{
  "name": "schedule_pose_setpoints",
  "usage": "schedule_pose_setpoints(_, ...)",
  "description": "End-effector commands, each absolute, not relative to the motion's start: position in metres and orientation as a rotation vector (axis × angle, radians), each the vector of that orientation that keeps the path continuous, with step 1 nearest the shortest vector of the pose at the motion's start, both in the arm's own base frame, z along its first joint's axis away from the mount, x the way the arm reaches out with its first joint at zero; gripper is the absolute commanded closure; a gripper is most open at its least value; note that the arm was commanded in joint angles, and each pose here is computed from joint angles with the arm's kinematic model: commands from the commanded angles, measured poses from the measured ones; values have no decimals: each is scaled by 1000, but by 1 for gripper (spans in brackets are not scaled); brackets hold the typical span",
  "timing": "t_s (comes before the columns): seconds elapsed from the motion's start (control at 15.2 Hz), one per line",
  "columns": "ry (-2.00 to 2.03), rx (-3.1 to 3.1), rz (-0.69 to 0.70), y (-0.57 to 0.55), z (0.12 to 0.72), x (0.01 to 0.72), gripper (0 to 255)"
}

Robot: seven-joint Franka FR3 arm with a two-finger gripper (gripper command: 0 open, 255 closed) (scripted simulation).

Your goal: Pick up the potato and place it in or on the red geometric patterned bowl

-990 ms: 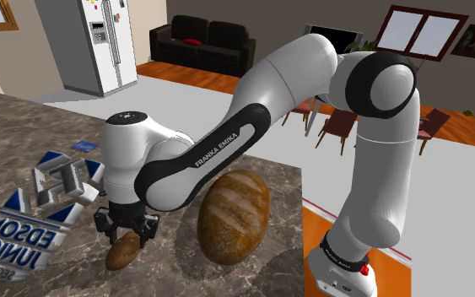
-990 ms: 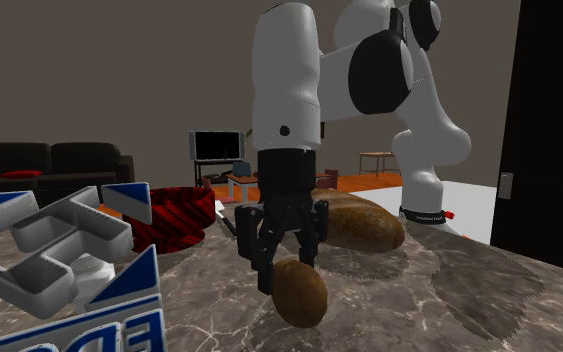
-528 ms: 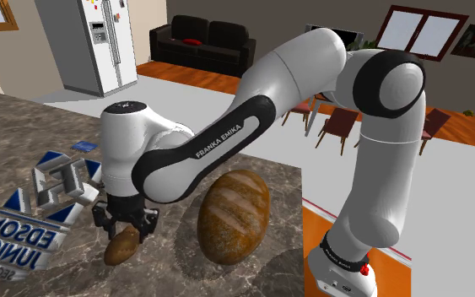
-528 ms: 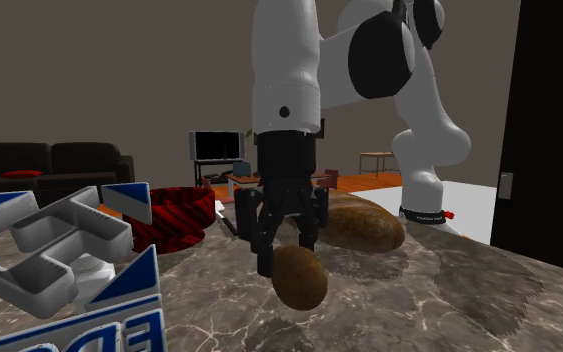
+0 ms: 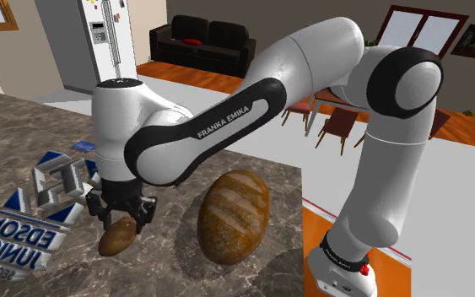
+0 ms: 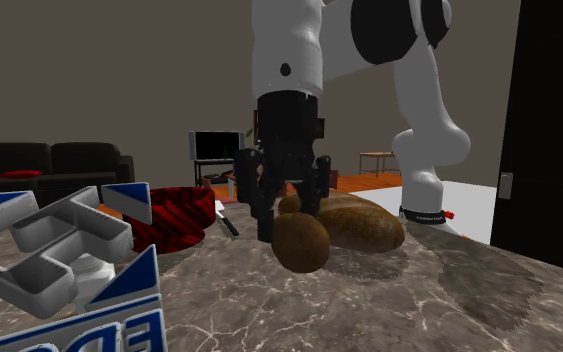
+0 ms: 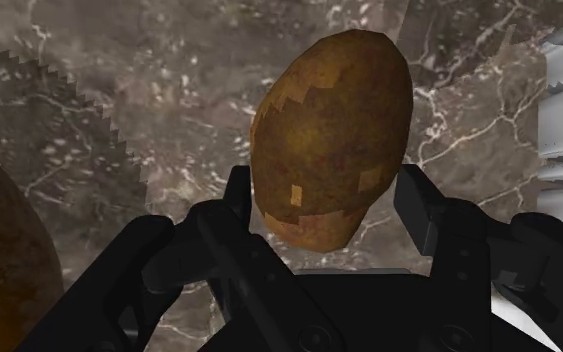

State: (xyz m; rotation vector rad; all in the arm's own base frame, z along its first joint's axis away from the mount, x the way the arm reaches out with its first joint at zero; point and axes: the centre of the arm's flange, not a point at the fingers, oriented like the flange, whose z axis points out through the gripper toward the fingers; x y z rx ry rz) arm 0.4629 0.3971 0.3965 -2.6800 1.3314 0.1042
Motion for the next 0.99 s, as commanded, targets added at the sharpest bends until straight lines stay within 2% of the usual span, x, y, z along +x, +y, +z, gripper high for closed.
schedule_pose_setpoints(0.0,1332,-2680,105,396,406,463,255)
schedule_pose_setpoints(0.92,1332,-2680,105,396,480,463,255)
